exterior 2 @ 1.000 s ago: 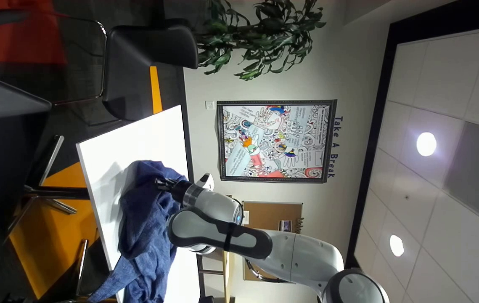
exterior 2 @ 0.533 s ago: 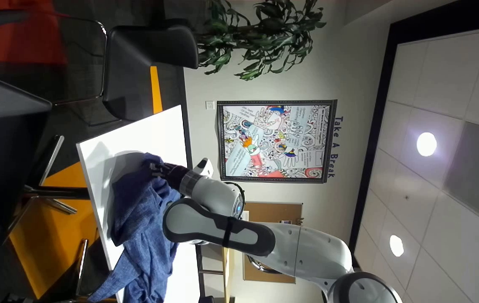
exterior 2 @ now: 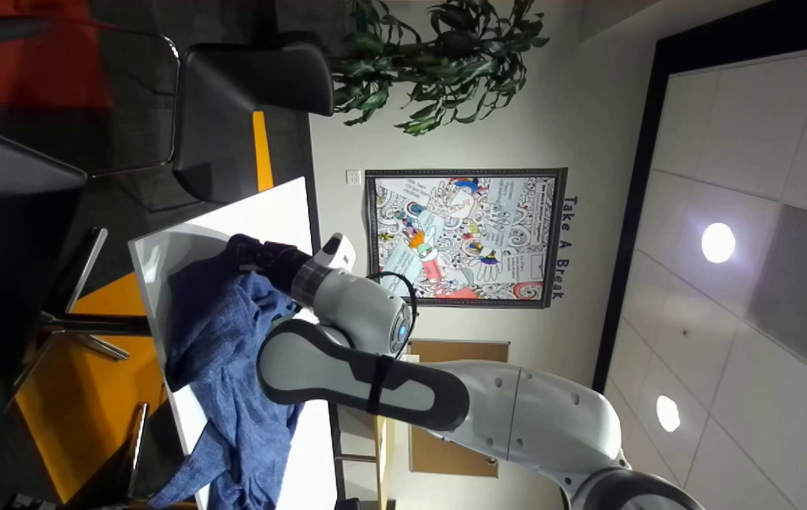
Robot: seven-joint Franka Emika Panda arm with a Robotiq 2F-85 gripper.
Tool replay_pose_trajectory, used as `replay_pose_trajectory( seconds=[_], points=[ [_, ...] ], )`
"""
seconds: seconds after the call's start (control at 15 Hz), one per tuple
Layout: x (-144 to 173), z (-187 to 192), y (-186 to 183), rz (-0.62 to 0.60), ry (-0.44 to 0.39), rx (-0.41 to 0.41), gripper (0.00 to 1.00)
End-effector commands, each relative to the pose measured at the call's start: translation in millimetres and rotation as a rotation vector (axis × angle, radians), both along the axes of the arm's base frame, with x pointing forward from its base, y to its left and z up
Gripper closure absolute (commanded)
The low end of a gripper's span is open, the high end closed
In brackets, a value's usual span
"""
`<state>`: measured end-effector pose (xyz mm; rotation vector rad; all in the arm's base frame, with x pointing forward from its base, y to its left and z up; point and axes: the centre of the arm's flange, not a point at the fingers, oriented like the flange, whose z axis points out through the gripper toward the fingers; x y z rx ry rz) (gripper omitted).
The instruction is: Unfold the object and spread it to the part of the table
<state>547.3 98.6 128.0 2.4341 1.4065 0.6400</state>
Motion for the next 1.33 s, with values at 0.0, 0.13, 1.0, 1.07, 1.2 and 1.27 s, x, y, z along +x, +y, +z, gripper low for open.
replay_pose_trajectory(
  seconds=[0.0,0.13,1.0,1.07,1.2,1.27],
  points=[
    [-8.8,8.8,35.9,0.028,-0.032,-0.011,1.0],
    [-10.1,10.1,51.8,0.049,-0.041,-0.016,1.0],
    [-26.7,5.6,-50.4,-0.355,-0.135,-0.228,0.21],
    [-29.1,4.1,-69.0,-0.413,-0.135,-0.246,0.12],
    [-36.6,-0.4,-106.6,-0.532,-0.138,-0.265,0.01],
    [-41.1,-2.8,-122.5,-0.59,-0.145,-0.265,0.0]
  ],
)
